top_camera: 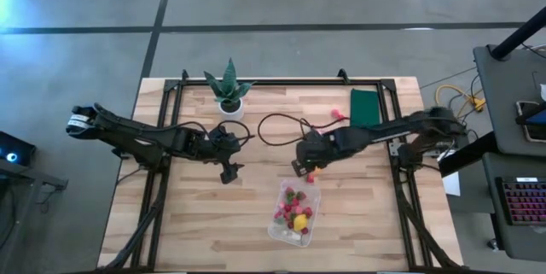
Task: Pick and placing Produce into tupperware
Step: Put the banana into the transparent bin, then put the strawberry into the transparent bin
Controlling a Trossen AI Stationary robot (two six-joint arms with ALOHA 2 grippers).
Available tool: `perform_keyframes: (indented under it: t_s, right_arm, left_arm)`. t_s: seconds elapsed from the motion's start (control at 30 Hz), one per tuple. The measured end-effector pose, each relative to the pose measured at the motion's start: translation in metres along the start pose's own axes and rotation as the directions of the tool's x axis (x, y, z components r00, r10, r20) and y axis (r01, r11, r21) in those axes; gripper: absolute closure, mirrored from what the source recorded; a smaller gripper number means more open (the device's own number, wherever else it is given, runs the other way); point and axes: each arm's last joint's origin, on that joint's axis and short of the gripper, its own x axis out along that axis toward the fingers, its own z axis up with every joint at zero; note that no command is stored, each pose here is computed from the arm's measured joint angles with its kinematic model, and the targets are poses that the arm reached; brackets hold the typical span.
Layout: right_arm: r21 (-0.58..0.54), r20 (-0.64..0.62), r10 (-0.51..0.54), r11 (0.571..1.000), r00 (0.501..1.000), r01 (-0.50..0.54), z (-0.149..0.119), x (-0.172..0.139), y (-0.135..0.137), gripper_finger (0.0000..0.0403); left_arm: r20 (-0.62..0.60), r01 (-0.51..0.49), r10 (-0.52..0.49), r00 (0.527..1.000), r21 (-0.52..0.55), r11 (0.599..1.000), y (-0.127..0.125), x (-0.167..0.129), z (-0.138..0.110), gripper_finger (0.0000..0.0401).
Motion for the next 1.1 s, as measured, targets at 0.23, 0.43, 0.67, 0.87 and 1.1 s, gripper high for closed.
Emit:
perform_keyframes:
  t_s: [0.23,0.43,0.67,0.87,1.1]
  right_arm:
    - [-0.145,-0.049,0.259,0.954,0.965,-0.263,-0.037,-0.043,0.031,0.0253]
    - [-0.15,-0.125,0.361,0.914,0.924,-0.377,-0.055,-0.023,0.058,0.0236]
    - [-0.158,-0.189,0.277,0.938,0.942,-0.308,-0.073,-0.005,0.061,0.019]
    - [-0.146,-0.06,0.236,0.959,0.97,-0.243,-0.072,-0.032,0.048,0.0148]
    - [-0.048,-0.114,-0.063,0.997,0.992,0.057,-0.042,-0.027,0.006,0.0129]
  left_arm:
    - [-0.016,-0.011,0.01,1.0,-0.053,0.999,0.001,0.002,-0.004,0.0092]
    - [-0.024,-0.017,0.014,1.0,-0.124,0.992,0.002,0.005,-0.007,0.0092]
    - [-0.037,0.009,-0.018,0.999,-0.226,0.974,0.001,0.005,-0.008,0.0092]
    - [-0.041,0.02,-0.03,0.999,-0.228,0.973,0.001,0.005,-0.008,0.0092]
    - [-0.041,0.021,-0.031,0.999,-0.224,0.974,0.001,0.005,-0.008,0.0092]
